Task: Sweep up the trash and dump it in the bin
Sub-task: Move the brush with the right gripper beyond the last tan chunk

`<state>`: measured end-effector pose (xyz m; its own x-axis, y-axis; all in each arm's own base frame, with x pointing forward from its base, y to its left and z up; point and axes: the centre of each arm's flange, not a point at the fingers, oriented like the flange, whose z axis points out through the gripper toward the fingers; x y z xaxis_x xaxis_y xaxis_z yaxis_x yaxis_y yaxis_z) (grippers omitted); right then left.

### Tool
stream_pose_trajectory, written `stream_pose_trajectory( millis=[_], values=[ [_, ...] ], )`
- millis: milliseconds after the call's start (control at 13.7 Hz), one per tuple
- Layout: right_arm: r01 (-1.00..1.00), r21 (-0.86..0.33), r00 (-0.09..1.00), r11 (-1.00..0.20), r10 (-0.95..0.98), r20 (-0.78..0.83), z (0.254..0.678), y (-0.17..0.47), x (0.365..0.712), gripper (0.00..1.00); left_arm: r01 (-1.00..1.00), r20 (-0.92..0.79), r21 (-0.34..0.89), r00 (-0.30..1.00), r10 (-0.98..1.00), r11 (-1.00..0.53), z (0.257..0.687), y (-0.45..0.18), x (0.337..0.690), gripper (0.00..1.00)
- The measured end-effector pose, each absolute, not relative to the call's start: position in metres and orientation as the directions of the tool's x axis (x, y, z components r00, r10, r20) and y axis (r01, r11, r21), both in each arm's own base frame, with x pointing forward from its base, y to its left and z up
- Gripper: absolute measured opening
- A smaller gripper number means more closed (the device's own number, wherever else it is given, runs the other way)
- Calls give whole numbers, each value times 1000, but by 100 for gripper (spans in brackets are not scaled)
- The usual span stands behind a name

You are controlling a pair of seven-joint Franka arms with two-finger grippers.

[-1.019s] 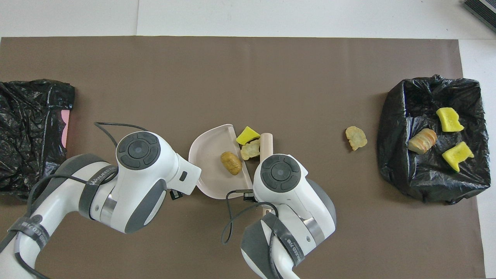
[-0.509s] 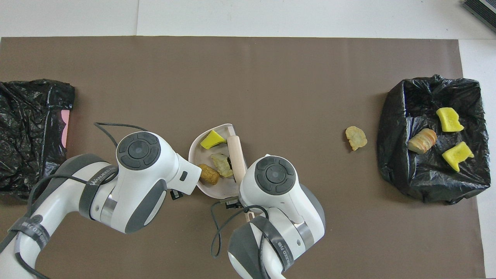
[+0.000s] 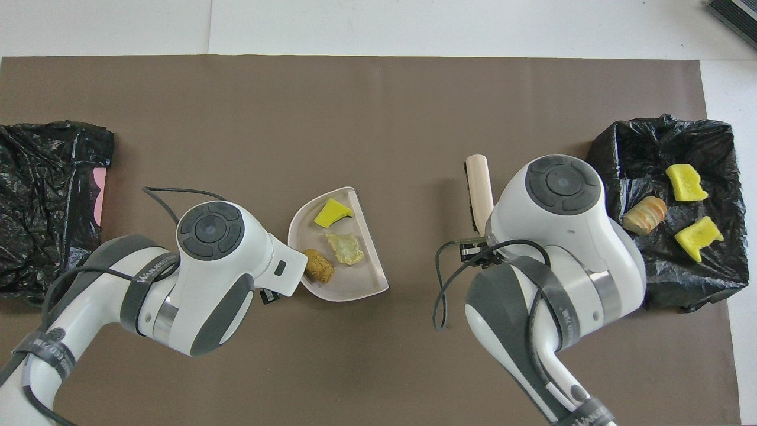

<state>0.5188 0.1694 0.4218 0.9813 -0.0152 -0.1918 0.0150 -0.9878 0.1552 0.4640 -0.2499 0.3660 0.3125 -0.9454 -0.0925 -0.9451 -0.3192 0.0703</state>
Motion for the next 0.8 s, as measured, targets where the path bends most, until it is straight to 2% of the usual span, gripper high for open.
stream_pose_trajectory(
  millis=[218,364,800],
  values=[
    [-29,285,974,-958,-91,-206,410,99,528,26,-944,-93,70,315,-945,-322,366,-250,464,31],
    [-54,317,965,-947,-131,-228,398,69,521,26,-940,-94,69,327,-940,-334,366,-250,464,31],
    [-31,305,966,-952,-107,-236,345,65,488,26,-937,-94,67,337,-937,-344,366,-250,464,31]
  ],
)
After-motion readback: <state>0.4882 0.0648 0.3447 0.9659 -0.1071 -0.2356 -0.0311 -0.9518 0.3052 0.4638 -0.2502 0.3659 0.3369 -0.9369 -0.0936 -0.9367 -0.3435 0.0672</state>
